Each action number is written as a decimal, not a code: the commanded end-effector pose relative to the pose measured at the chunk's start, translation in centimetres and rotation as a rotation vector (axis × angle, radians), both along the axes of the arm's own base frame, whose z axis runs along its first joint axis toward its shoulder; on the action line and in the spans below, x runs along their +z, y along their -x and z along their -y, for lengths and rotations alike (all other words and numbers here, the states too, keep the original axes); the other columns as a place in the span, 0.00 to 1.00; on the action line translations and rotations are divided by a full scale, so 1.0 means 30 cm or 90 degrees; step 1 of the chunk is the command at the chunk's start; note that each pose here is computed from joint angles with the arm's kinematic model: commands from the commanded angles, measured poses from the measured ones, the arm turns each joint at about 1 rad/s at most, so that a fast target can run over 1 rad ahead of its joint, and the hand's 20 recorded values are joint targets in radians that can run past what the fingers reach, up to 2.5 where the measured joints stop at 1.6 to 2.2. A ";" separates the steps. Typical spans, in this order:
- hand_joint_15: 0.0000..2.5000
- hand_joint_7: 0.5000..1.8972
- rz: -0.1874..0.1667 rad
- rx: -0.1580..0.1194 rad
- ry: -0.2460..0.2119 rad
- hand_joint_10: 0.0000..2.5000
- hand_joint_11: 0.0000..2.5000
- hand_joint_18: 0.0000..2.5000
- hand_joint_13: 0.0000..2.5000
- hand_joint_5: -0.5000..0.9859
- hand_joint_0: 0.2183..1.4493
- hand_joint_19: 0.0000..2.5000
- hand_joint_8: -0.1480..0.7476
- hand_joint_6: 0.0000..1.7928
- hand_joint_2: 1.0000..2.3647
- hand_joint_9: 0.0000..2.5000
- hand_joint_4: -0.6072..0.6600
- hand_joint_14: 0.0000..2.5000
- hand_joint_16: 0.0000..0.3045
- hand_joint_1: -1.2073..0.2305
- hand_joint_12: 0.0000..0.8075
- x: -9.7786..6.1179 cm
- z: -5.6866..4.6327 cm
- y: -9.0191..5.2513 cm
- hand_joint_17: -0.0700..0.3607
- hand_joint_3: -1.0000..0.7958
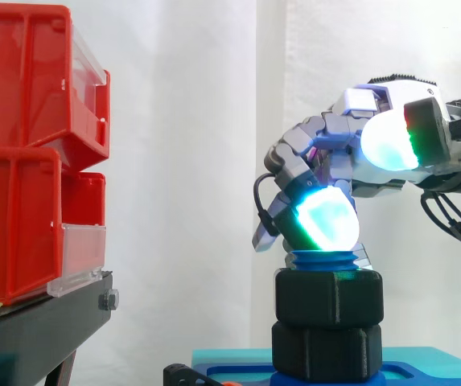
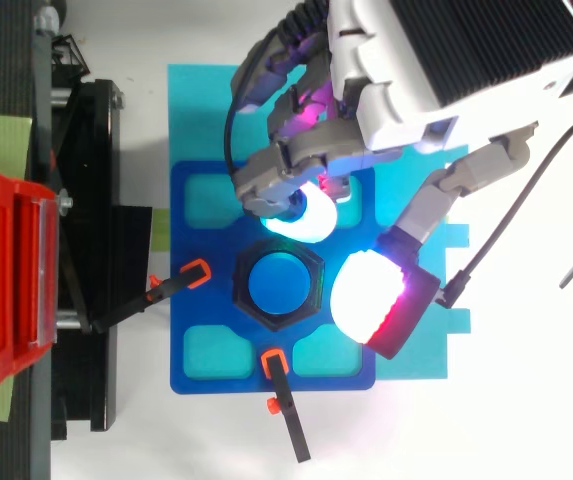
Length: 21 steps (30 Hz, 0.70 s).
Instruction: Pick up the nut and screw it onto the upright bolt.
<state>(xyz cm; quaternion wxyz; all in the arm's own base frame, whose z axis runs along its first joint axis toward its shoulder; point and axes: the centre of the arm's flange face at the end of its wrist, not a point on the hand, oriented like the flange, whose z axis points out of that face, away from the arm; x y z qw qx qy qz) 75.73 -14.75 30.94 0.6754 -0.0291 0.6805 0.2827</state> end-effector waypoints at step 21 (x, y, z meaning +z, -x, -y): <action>0.00 0.05 0.025 -0.003 -0.003 0.00 0.00 0.00 0.04 0.23 0.20 0.00 0.35 0.28 0.00 0.17 0.56 0.00 0.13 0.63 0.39 -0.011 -0.034 -0.020 0.38 0.28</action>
